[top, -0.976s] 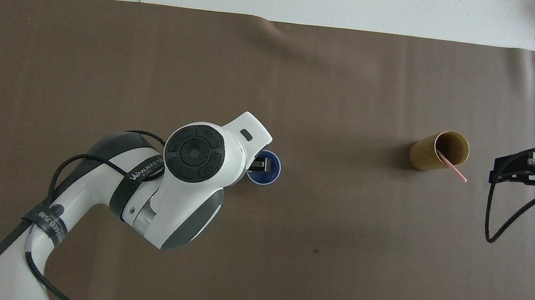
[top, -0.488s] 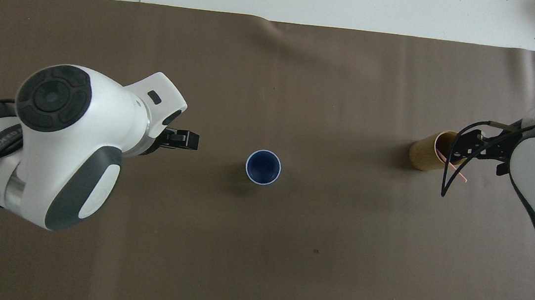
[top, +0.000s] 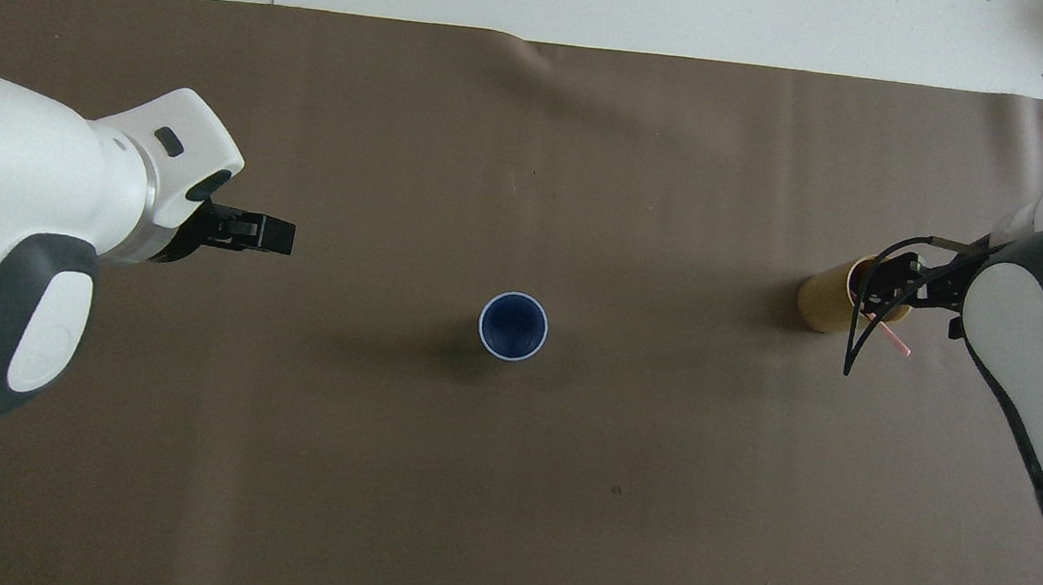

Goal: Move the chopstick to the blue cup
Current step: 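Withdraw the left gripper while the right gripper reaches the chopstick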

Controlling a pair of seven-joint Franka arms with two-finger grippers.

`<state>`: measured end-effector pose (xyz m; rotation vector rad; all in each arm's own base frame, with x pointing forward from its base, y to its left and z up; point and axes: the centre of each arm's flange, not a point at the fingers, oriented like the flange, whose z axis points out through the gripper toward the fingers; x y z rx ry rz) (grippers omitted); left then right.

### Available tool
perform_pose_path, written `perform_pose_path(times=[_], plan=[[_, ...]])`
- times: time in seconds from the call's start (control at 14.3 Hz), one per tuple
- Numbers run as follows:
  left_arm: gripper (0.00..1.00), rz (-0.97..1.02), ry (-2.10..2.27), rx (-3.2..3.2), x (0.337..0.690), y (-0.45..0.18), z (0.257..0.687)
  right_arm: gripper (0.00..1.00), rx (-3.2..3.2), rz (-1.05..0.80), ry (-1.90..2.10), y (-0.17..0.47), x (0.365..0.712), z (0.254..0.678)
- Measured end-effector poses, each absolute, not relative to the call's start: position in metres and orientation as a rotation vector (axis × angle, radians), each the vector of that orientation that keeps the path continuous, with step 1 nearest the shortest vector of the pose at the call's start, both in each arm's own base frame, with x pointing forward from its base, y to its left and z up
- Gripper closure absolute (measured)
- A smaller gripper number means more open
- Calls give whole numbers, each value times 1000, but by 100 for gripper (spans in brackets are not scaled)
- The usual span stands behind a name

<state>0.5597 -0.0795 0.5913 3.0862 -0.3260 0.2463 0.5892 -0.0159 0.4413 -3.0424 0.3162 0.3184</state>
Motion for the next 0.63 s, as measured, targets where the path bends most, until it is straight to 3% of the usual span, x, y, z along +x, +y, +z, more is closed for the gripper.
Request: perform_pose_path(times=[0.28,0.63], plan=[[0,251,-325,3096,556,-40,645,4,-3031,322,244,-39,585,441],[0,135,-275,3082,547,-24,656,13,-2999,305,250,-41,582,454]])
